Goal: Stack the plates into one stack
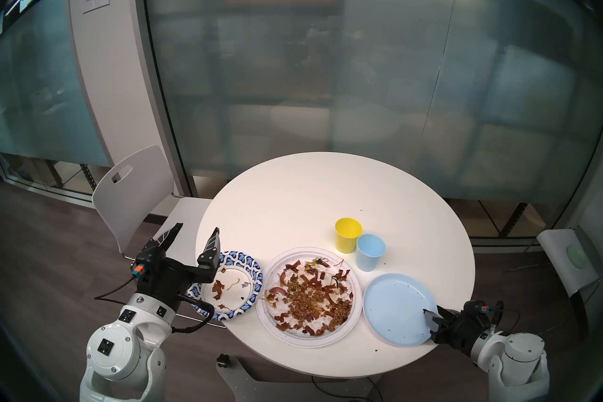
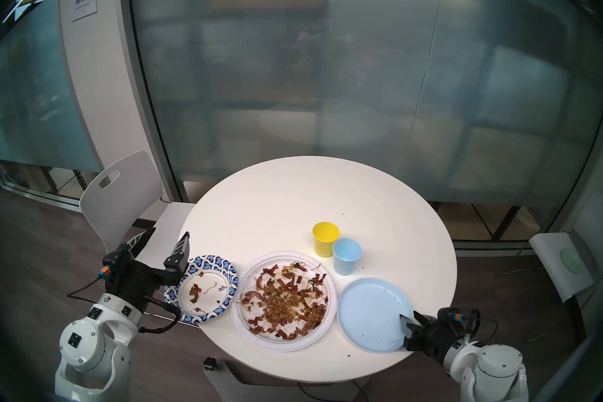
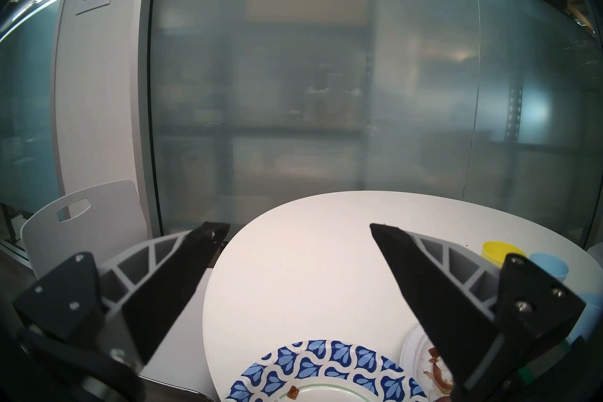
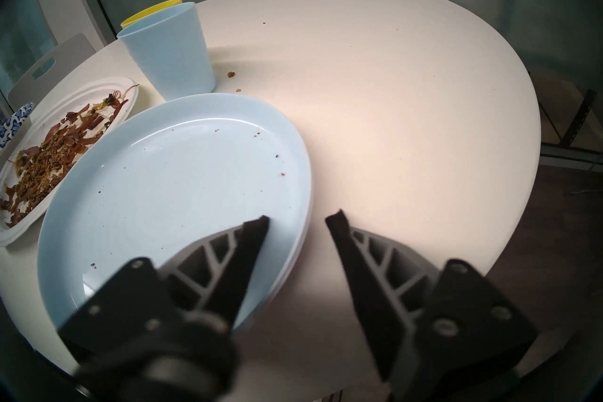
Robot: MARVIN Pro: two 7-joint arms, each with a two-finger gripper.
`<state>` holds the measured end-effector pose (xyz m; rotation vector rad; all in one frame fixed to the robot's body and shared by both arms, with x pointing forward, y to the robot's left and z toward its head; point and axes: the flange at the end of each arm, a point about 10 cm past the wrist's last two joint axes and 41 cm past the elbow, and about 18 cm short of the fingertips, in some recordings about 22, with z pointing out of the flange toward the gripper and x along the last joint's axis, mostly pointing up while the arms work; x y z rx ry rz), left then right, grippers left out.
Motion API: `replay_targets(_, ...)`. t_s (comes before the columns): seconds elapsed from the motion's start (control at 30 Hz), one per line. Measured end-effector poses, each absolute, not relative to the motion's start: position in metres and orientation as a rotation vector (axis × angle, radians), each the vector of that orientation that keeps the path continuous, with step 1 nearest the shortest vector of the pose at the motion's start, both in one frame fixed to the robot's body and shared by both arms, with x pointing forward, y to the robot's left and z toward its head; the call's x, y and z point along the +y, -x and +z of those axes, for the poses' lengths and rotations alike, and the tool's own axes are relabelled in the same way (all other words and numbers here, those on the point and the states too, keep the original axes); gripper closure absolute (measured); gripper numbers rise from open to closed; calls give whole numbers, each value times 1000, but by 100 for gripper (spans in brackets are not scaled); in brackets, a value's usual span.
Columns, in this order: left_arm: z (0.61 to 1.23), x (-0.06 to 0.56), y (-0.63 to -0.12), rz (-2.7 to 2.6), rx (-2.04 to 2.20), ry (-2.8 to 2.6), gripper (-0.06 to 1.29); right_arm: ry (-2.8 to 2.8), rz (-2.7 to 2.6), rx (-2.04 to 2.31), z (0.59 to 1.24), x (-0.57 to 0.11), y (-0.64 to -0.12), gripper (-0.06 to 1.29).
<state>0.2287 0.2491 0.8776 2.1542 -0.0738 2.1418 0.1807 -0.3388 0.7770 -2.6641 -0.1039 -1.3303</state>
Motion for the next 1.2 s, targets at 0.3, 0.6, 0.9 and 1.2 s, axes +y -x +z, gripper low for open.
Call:
replay_targets(0.3, 878, 249, -229, 2142, -74, -2154, 0, 2648, -1409, -102, 802, -347, -174, 7)
replay_targets(0.6, 878, 249, -229, 2142, -74, -2154, 0, 2623, -1518, -95, 828, -356, -168, 3)
replay_targets(0.9, 878, 252, -228, 2132, -88, -2163, 0, 2572, -1546, -86, 828, -347, -168, 3)
replay_targets(1.2, 874, 281, -219, 2019, -181, -2254, 0, 2527, -1561, -77, 819, -338, -178, 3)
